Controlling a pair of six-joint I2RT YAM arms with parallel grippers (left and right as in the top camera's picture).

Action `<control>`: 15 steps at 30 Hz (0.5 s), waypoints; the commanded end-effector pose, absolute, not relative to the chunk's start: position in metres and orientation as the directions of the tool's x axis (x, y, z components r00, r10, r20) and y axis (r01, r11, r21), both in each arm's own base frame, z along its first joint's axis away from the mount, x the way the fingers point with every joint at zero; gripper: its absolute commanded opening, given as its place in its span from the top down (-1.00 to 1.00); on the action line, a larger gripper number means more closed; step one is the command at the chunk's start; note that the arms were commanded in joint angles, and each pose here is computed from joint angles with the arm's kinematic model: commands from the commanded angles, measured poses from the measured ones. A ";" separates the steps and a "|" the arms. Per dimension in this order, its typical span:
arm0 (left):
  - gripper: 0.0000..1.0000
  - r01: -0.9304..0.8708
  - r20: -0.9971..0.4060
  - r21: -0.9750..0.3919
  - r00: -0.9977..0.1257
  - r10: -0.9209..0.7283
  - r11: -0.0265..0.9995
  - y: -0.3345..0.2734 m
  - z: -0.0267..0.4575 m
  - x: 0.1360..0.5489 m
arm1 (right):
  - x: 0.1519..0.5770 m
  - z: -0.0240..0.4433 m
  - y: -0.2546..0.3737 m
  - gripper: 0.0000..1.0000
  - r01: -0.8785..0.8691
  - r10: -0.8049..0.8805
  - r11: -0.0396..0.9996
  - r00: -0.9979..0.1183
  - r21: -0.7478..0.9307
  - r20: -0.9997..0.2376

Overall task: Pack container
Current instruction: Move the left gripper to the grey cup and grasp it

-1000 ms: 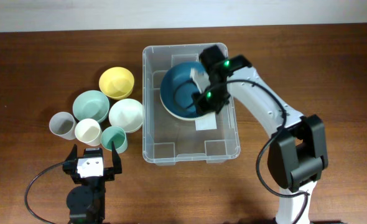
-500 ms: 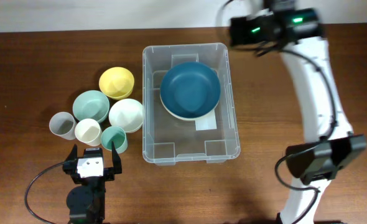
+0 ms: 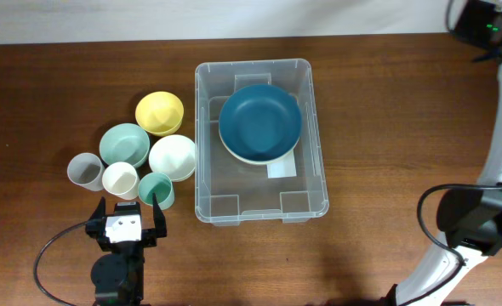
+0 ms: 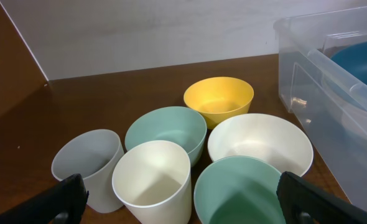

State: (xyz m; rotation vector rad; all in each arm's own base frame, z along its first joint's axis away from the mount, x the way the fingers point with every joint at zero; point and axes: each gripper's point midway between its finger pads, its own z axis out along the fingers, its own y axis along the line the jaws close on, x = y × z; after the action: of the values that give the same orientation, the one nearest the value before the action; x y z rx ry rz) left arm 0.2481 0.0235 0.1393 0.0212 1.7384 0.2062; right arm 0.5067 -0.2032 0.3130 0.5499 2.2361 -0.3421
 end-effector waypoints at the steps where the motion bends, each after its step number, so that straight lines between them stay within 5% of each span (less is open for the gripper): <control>1: -0.99 -0.088 -0.973 0.160 -0.179 0.143 0.983 0.021 0.137 0.248 | 0.497 0.324 -0.227 -0.98 0.542 0.296 0.837 -0.558 -0.070 -0.775; 15: -0.99 -0.088 -0.973 0.160 -0.179 0.143 0.983 0.021 0.137 0.248 | 0.483 0.324 -0.255 -0.98 0.588 0.327 0.806 -0.541 -0.070 -0.775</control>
State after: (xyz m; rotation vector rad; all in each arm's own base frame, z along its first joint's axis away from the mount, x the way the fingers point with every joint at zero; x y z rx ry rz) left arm 0.2481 0.0235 0.1393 0.0209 1.7384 0.2060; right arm 0.4848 -0.2512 0.3131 0.6598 2.2136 -0.3916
